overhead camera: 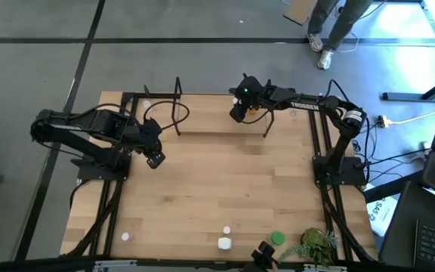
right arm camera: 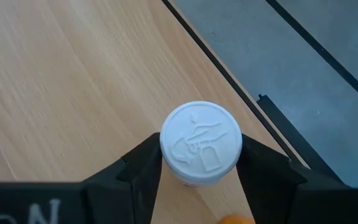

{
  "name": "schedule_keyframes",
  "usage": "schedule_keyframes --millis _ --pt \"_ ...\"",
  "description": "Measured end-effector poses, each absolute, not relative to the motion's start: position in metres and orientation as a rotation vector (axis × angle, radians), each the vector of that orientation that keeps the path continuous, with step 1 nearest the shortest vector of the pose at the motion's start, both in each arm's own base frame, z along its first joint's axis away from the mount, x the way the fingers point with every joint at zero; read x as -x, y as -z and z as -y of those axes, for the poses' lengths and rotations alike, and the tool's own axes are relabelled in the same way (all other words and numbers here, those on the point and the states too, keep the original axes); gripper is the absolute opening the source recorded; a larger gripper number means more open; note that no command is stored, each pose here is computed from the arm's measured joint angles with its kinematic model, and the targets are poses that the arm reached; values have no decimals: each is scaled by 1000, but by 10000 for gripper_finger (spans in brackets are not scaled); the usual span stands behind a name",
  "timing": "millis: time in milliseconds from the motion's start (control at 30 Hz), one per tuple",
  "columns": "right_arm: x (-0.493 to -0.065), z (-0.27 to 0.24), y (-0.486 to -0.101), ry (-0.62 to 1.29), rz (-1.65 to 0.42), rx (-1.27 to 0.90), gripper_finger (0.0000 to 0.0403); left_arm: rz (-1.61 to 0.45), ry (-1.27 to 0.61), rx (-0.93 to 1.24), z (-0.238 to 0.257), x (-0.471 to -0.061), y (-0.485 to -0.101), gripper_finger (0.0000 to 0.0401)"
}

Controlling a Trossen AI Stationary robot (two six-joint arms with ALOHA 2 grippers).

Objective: Pick and place medicine bottles onto shelf by color
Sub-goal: Put the white and pink pill bottle on the shelf

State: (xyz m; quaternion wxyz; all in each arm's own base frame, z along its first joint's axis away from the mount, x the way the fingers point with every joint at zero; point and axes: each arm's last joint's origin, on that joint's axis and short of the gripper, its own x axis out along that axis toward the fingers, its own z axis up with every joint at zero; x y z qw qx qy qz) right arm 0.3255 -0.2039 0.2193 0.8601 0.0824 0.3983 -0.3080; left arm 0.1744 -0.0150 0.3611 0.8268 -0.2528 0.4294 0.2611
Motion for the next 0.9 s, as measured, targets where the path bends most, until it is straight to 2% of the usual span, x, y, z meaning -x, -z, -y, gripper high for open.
schedule_keyframes --millis 333,900 --pt "-326 204 -220 646 -832 -170 226 -912 -554 537 15 -174 -361 0" --pt "-326 204 -221 645 -830 -165 229 -912 -554 538 15 -174 -361 0"
